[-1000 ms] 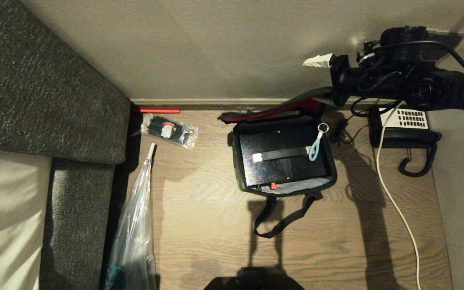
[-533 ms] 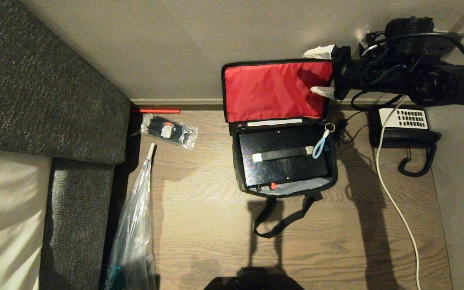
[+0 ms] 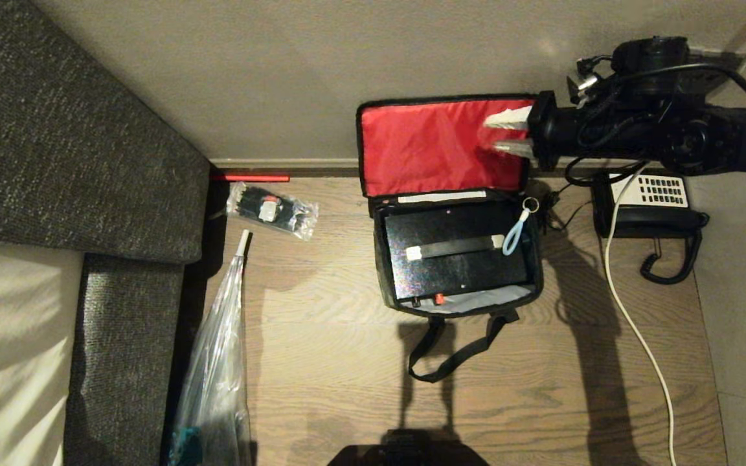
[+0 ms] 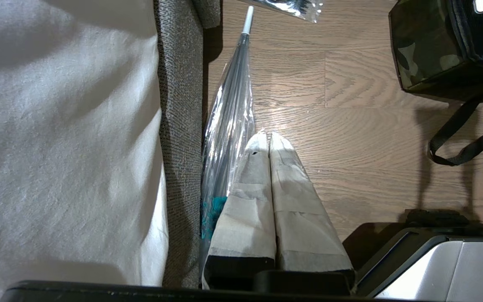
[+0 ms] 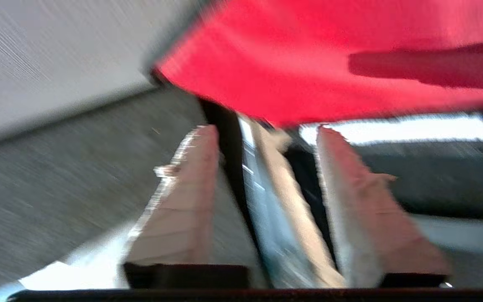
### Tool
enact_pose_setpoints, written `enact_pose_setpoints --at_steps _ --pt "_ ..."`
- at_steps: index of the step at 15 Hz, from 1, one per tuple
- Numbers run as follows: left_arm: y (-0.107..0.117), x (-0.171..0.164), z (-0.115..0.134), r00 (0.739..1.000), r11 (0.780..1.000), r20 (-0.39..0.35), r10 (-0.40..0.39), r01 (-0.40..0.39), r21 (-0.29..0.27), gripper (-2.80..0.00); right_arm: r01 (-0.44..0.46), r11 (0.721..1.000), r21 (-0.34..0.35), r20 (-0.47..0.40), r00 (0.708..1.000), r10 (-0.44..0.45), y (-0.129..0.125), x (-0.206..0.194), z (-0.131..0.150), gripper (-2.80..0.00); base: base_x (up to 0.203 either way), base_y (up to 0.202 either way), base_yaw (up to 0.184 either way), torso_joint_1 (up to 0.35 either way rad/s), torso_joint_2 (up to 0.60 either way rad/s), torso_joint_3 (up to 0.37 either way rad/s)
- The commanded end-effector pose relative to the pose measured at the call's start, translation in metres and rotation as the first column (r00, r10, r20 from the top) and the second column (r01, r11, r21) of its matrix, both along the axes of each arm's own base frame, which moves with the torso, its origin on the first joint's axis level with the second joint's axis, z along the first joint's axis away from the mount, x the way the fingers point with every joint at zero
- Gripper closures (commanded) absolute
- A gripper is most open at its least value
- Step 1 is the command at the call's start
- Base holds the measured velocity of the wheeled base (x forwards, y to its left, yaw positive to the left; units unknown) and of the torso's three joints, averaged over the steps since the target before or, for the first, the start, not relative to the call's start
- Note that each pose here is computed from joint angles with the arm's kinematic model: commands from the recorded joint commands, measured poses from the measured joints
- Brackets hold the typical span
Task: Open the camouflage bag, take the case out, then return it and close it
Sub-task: Grip the handle
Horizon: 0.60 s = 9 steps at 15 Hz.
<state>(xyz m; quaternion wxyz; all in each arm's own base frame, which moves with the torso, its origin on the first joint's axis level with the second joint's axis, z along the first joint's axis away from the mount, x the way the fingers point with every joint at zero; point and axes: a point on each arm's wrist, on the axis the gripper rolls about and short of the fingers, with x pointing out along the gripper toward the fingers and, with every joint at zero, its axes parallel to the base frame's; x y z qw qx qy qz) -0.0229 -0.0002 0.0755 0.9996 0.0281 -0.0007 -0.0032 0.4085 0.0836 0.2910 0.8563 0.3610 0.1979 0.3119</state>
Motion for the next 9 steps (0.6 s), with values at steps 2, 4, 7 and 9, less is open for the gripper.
enact_pose_setpoints --at_steps 2,4,7,9 --pt "0.000 0.000 0.000 1.000 1.000 -0.003 0.000 0.000 0.001 0.00 -0.042 0.984 -0.173 -0.070 0.997 0.031 -0.003 -0.018 -0.020 0.00 0.000 0.000 0.000 0.000 0.00 0.000" --pt "0.000 0.000 0.000 1.000 1.000 -0.003 0.000 0.000 0.001 0.00 -0.097 0.917 -0.387 -0.095 0.993 0.065 -0.006 -0.033 -0.044 0.00 0.000 0.000 0.000 0.000 0.00 0.000" --pt "0.000 0.000 0.000 1.000 1.000 -0.003 0.000 0.000 0.001 0.00 -0.164 0.799 -0.579 -0.210 0.976 0.048 -0.008 -0.066 -0.067 0.00 0.000 0.000 0.000 0.000 0.00 0.000" --pt "0.000 0.000 0.000 1.000 1.000 -0.003 0.000 0.000 0.001 0.00 -0.171 0.713 -0.680 -0.229 0.973 0.015 -0.003 -0.084 -0.083 0.00 0.000 0.000 0.000 0.000 0.00 0.000"
